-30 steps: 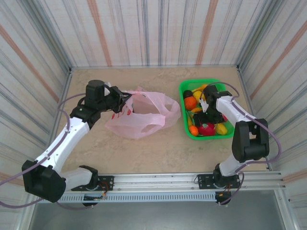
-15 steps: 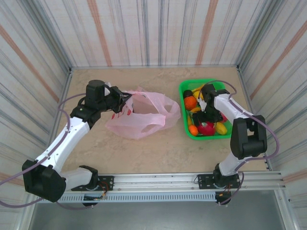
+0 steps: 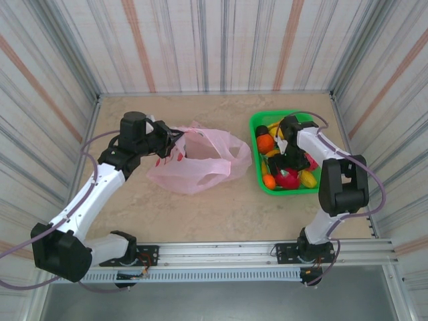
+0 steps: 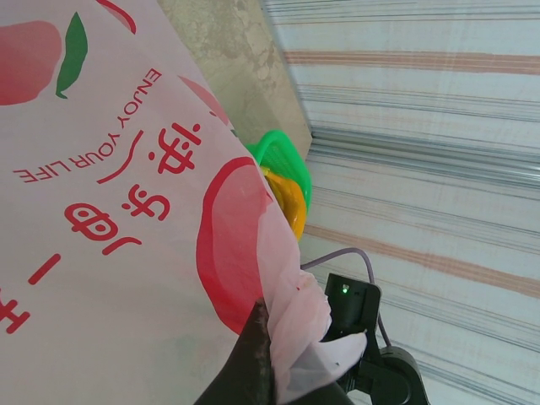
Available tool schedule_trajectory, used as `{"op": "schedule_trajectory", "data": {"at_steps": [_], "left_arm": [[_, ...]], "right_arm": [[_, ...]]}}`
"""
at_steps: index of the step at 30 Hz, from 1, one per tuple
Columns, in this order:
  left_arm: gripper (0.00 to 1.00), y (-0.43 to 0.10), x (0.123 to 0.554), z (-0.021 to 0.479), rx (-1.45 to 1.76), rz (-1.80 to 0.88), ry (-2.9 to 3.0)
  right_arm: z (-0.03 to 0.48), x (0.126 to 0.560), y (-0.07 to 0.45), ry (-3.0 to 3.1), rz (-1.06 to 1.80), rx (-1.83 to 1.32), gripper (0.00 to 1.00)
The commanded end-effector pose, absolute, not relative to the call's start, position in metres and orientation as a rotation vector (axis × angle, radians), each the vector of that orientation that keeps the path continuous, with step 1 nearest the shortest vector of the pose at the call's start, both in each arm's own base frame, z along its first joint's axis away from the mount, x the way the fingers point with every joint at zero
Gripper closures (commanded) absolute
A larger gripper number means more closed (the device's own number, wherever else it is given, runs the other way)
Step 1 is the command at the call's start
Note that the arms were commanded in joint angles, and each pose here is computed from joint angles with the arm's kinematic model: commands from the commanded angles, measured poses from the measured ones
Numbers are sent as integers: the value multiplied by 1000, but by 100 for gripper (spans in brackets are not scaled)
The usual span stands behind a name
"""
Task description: Place the fake fruits into the plastic bag and tie a complex knot
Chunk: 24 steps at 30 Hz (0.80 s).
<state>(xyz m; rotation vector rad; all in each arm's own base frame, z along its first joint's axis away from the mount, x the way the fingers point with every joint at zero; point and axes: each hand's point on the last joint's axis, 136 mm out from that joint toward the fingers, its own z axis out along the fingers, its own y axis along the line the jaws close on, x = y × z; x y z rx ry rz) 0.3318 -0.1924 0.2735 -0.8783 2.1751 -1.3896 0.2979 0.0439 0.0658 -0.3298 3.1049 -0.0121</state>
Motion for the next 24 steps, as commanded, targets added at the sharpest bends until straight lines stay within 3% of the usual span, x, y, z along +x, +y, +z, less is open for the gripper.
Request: {"op": "schedule_trajectory", "data": {"at_steps": [1, 4, 24], "left_arm": [[100, -196, 333, 282, -851, -1395, 2172], [100, -196, 333, 283, -849, -1394, 2171], [100, -196, 330, 285, -842, -1391, 2169]], "right_arm": [[59, 323, 43, 2991, 51, -232, 25], [83, 325, 39, 2913, 102, -171, 33], [159, 343, 28, 2613, 238, 67, 33]]}}
